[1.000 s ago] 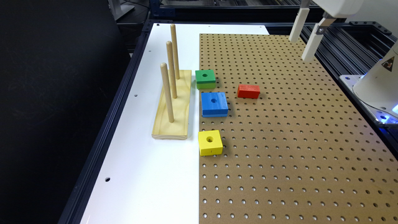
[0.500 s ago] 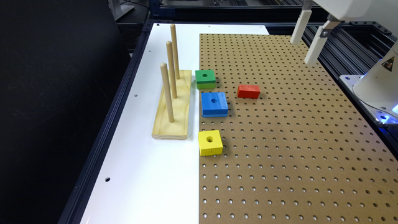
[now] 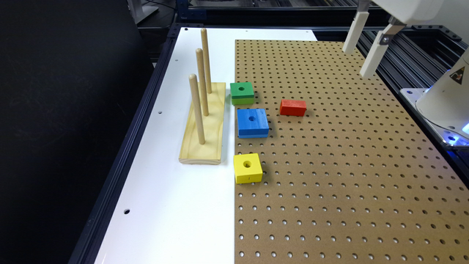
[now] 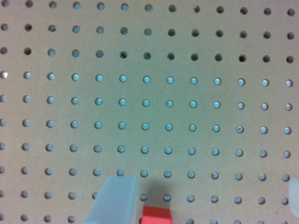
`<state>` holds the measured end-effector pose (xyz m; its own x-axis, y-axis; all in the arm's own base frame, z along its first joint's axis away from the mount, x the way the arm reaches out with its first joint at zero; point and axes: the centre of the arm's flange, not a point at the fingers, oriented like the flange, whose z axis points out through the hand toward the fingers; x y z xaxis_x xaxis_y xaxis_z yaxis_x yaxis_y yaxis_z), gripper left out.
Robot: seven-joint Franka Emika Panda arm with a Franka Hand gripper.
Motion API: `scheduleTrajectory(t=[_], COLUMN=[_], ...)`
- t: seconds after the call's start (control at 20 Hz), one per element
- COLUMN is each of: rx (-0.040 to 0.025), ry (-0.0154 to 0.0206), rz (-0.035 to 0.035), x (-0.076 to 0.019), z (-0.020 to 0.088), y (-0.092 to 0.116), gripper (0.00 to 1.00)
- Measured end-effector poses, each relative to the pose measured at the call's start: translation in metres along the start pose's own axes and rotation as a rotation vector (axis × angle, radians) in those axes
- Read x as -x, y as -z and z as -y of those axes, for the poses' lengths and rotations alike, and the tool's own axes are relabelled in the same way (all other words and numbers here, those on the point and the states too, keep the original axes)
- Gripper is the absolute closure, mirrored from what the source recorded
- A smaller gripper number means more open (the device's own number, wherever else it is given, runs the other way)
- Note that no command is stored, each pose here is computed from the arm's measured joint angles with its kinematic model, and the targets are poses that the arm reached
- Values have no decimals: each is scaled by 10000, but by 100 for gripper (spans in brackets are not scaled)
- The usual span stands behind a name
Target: Pick up yellow block.
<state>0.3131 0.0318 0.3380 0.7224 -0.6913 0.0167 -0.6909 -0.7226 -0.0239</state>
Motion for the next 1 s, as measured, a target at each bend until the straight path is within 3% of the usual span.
scheduleTrajectory(t=[0.3,0.65,0.8,1.0], rx=[-105,-252,-224,-142], ry=[15,-7,-13,-11], rz=[-77,-182,-167,-96], x=[-5,60,32,-30], z=[43,308,443,536], y=[29,10,-13,-44], gripper=[0,0,0,0])
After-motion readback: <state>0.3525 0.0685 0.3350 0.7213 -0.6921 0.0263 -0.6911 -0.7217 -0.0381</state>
